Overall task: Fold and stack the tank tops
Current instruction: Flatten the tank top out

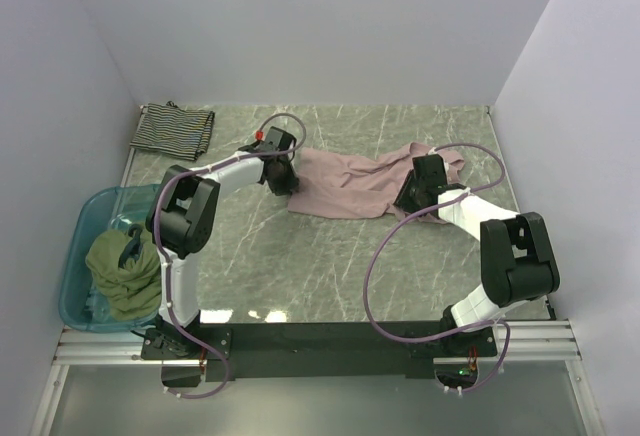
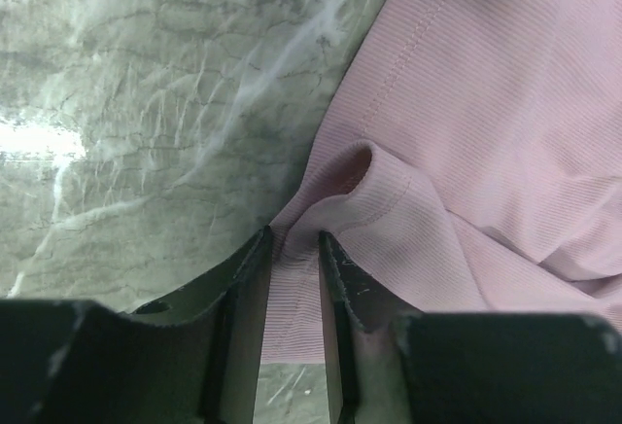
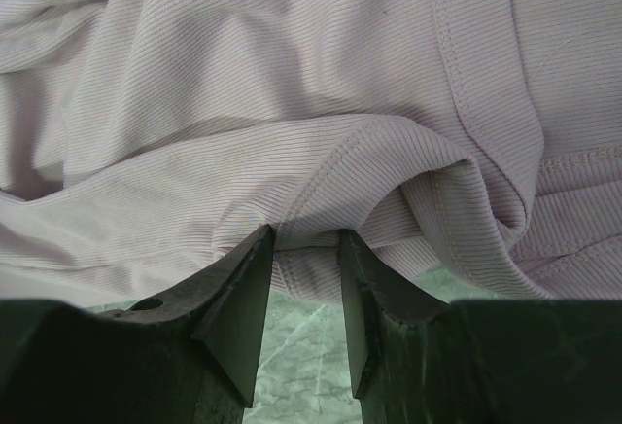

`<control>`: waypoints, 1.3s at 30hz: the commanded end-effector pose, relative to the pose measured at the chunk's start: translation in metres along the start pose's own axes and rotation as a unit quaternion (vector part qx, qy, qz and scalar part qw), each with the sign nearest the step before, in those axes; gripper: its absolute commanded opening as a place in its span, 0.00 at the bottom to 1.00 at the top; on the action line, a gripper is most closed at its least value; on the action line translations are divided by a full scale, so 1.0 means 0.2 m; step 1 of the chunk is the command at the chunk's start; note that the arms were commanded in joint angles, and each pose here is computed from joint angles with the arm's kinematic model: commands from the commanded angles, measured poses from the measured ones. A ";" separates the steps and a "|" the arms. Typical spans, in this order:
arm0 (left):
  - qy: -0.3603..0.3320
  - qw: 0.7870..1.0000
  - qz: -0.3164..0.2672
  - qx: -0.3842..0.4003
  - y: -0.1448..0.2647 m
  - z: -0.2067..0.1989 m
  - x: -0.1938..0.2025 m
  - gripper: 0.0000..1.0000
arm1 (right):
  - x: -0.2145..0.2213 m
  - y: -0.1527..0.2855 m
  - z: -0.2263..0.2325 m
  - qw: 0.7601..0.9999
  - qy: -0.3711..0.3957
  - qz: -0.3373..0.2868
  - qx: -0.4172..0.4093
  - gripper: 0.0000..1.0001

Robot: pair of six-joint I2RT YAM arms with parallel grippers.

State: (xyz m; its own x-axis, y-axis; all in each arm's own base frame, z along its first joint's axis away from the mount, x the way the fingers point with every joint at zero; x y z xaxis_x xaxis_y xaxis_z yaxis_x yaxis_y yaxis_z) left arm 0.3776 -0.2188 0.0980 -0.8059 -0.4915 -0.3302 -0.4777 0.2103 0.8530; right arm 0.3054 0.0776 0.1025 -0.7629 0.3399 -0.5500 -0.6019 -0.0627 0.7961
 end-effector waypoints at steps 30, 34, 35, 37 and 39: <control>-0.018 0.995 -0.041 0.086 0.22 -0.19 -0.09 0.01 | -0.03 0.02 0.02 1.000 0.001 -0.022 -0.010 0.24; -0.014 0.993 -0.057 0.107 0.30 -0.22 -0.12 0.01 | -0.02 0.03 0.01 1.000 0.001 -0.023 -0.008 0.18; -0.013 0.992 -0.060 0.111 0.31 -0.22 -0.12 0.01 | -0.02 0.03 0.01 1.000 0.001 -0.023 -0.007 0.17; -0.008 0.991 -0.066 0.118 0.35 -0.22 -0.13 0.01 | -0.02 0.04 0.01 1.000 0.000 -0.025 -0.008 0.15; -0.004 0.990 -0.072 0.122 0.37 -0.21 -0.15 0.01 | -0.02 0.04 0.00 1.000 0.000 -0.026 -0.005 0.13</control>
State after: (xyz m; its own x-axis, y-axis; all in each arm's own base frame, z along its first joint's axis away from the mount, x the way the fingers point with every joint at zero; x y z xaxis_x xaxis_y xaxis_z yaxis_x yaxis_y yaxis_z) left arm 0.3796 -0.2264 0.1580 -0.7668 -0.4929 -0.4111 -0.5924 0.2971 0.7488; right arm 0.3022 0.0772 0.1015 -0.7642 0.3393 -0.5485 -0.6007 -0.0648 0.7969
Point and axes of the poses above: each gripper's point midway between its finger pads, its own y axis back along the fingers, its own z axis along the line the jaws close on, x = y × z, the point moved 8 cm from there along y, back along the fingers, and after that the axes turned 7 degrees about y, right-handed, at the moved point
